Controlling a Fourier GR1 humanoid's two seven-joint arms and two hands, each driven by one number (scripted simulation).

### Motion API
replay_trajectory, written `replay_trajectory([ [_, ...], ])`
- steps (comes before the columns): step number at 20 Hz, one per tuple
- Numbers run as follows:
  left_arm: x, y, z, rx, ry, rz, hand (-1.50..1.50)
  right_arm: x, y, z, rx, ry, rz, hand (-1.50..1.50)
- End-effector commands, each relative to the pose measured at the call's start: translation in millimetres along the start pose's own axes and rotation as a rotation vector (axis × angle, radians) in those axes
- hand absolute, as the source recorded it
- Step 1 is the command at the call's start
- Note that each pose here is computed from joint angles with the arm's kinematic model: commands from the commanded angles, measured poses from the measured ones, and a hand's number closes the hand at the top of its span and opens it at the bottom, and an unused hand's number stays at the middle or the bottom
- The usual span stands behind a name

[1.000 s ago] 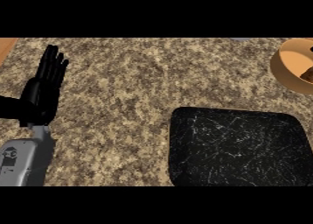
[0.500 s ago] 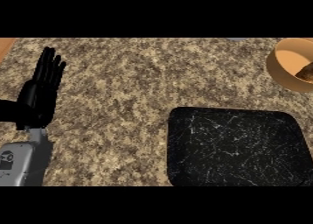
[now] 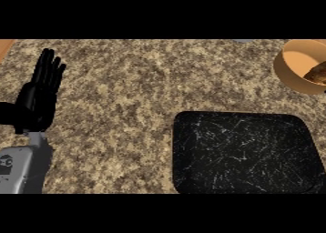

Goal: Pick the croissant from the tray and place it in the pot

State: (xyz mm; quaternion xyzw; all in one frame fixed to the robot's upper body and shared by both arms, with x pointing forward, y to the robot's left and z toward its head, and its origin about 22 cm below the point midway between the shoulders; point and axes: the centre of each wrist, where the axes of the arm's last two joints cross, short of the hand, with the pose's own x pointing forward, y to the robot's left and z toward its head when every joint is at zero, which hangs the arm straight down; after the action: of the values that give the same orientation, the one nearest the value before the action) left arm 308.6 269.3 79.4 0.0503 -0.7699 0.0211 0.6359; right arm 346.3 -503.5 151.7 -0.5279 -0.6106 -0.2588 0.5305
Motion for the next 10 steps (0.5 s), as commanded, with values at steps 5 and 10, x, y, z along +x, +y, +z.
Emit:
replay_trajectory([
  [5, -2, -6, 6, 0.001, 0.005, 0.000, 0.00, -36, -80, -14, -0.057, -0.020, -0.022, -1.50],
  [10, -2, 1, 5, 0.024, 0.015, 0.006, 0.00, -59, -132, -13, -0.051, -0.046, -0.007, -1.50],
])
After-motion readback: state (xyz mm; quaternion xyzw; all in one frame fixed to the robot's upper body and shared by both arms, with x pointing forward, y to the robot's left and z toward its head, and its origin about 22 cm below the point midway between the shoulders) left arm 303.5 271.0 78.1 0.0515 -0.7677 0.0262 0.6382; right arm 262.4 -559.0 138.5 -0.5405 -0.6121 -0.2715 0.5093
